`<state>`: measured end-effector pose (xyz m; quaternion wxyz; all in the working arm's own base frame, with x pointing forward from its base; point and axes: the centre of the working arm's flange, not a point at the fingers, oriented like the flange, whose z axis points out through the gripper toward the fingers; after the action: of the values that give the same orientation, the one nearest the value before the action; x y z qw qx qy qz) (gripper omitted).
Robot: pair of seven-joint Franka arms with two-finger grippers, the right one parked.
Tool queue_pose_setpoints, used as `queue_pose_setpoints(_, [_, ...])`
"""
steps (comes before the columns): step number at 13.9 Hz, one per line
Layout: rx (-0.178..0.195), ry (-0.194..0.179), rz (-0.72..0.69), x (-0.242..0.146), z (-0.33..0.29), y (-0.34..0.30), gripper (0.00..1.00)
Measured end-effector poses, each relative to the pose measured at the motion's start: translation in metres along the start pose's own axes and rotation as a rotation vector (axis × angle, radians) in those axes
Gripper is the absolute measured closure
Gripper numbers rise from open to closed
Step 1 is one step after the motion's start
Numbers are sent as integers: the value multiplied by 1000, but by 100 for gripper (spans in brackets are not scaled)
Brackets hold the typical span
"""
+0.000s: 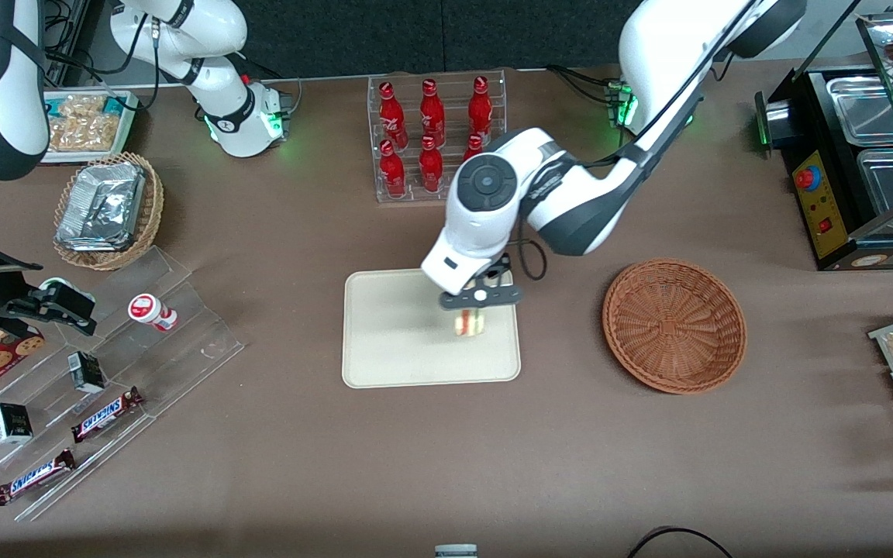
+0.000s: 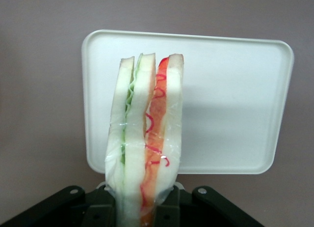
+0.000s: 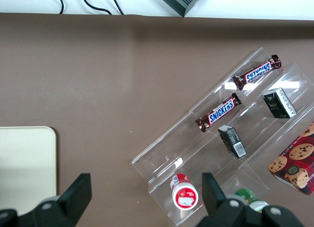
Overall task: Place sandwich from basket to tray
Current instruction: 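Carry the sandwich with the left gripper over the cream tray, then lower the sandwich onto the tray and open the left gripper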
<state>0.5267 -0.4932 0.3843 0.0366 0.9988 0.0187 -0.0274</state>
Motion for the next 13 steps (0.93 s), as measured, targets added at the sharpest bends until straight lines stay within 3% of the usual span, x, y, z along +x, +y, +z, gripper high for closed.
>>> queue_pose_setpoints(7, [-8, -25, 41, 9, 93, 37, 79])
queue_pose_setpoints(11, [-10, -20, -10, 15, 121, 36, 80])
queue_pose_setpoints(13, [3, 3, -20, 13, 136, 39, 80])
